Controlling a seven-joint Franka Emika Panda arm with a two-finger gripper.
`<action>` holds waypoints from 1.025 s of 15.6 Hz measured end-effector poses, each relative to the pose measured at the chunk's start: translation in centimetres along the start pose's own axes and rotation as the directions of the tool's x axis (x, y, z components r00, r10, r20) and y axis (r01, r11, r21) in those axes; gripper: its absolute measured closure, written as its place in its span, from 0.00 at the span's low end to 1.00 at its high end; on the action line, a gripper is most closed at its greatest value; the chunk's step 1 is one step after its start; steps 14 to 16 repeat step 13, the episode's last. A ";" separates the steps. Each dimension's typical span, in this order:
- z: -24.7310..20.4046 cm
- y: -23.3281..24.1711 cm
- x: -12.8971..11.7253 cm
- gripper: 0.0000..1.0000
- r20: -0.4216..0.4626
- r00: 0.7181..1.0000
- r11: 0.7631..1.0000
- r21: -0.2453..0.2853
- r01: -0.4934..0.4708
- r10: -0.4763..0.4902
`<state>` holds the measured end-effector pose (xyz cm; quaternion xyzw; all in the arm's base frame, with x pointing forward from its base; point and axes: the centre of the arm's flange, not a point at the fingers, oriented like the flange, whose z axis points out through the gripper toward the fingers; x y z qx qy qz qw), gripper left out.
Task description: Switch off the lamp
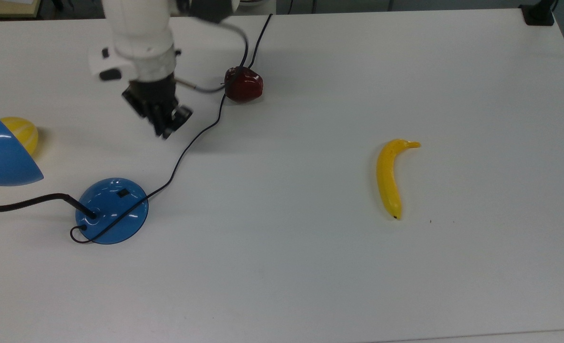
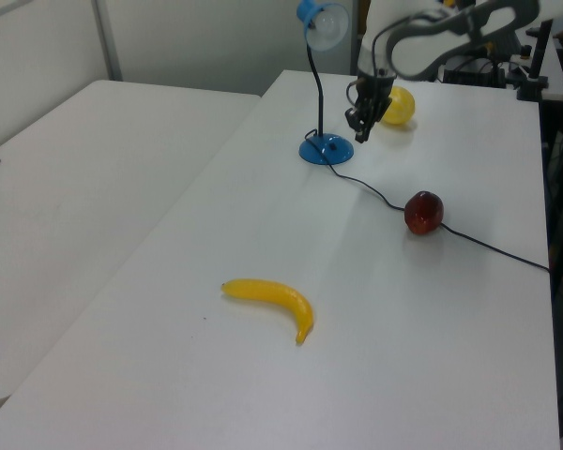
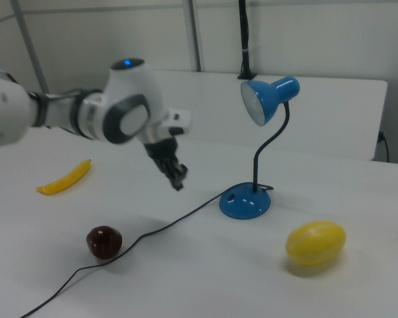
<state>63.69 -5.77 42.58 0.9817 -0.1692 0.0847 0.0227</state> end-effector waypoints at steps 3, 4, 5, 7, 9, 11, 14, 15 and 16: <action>-5.3 -1.6 -3.2 0.71 0.090 0.985 0.990 0.012 0.143 -0.144; -6.8 -1.8 -4.1 0.66 0.116 0.976 0.983 0.025 0.181 -0.183; -8.2 -1.9 -5.0 0.66 0.140 0.967 0.977 0.041 0.210 -0.214; -10.8 -1.6 -6.7 0.51 0.184 0.950 0.967 0.061 0.247 -0.254; -12.7 -1.1 -7.7 0.34 0.200 0.938 0.959 0.074 0.272 -0.282; -14.1 -0.8 -8.2 0.13 0.193 0.935 0.955 0.081 0.286 -0.297; -14.8 -0.5 -8.2 0.00 0.183 0.936 0.953 0.084 0.291 -0.302; -14.8 -0.5 -8.2 0.00 0.183 0.936 0.953 0.084 0.291 -0.302; -14.8 -0.5 -8.2 0.00 0.183 0.936 0.953 0.084 0.291 -0.302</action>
